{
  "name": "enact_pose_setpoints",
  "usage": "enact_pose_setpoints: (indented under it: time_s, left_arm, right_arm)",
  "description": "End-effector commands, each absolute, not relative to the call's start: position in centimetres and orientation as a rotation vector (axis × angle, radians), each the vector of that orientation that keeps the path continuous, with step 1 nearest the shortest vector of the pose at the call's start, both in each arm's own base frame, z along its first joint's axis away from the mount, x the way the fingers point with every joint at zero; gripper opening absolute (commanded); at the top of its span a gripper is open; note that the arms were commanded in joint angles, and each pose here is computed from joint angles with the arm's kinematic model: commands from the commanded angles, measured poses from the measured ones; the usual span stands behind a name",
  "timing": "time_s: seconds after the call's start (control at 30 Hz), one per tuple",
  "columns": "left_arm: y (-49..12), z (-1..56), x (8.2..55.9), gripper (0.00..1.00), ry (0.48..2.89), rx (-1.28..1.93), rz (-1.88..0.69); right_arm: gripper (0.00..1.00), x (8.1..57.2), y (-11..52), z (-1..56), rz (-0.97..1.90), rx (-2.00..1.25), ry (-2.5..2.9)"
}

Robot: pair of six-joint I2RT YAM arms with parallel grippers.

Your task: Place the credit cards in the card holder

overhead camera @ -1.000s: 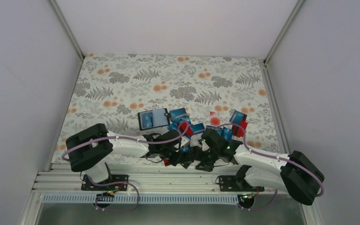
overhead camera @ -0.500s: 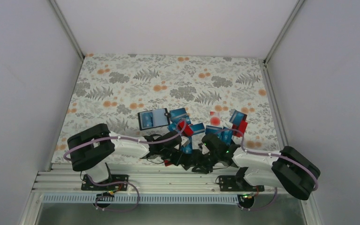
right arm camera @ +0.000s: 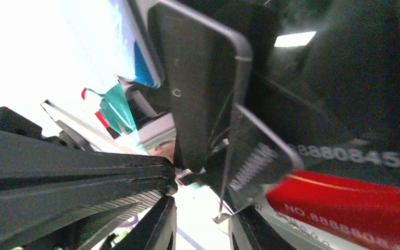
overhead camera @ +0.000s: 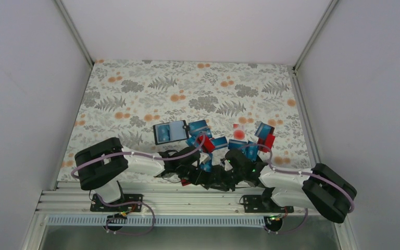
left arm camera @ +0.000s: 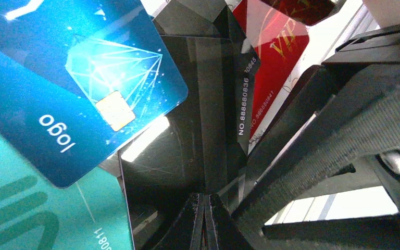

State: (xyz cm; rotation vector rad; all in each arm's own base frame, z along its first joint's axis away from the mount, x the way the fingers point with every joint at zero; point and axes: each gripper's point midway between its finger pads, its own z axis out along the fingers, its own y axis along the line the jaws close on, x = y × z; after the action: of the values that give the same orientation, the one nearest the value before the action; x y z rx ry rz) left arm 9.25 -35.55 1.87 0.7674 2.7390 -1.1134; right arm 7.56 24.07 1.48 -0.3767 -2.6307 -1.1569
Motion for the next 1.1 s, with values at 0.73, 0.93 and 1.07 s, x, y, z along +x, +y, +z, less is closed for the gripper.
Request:
enact_pose_setpoints:
  time_s: [0.73,0.93,1.07]
  left_arm:
    - [-35.2,5.6,10.1,0.02,2.637,0.674,-1.302]
    - [-32.4,7.5,12.3,0.02,2.553,0.571,-1.125]
    - [-29.8,6.7,12.8,0.03,2.588,0.548,-0.952]
  right_arm:
    - [0.17,12.5,26.7,7.3,-1.523,-0.215,-2.789]
    - [0.17,13.7,26.5,7.6,-1.408,-0.135,-2.908]
    - [0.22,14.6,25.8,7.8,-1.225,0.046,-3.042]
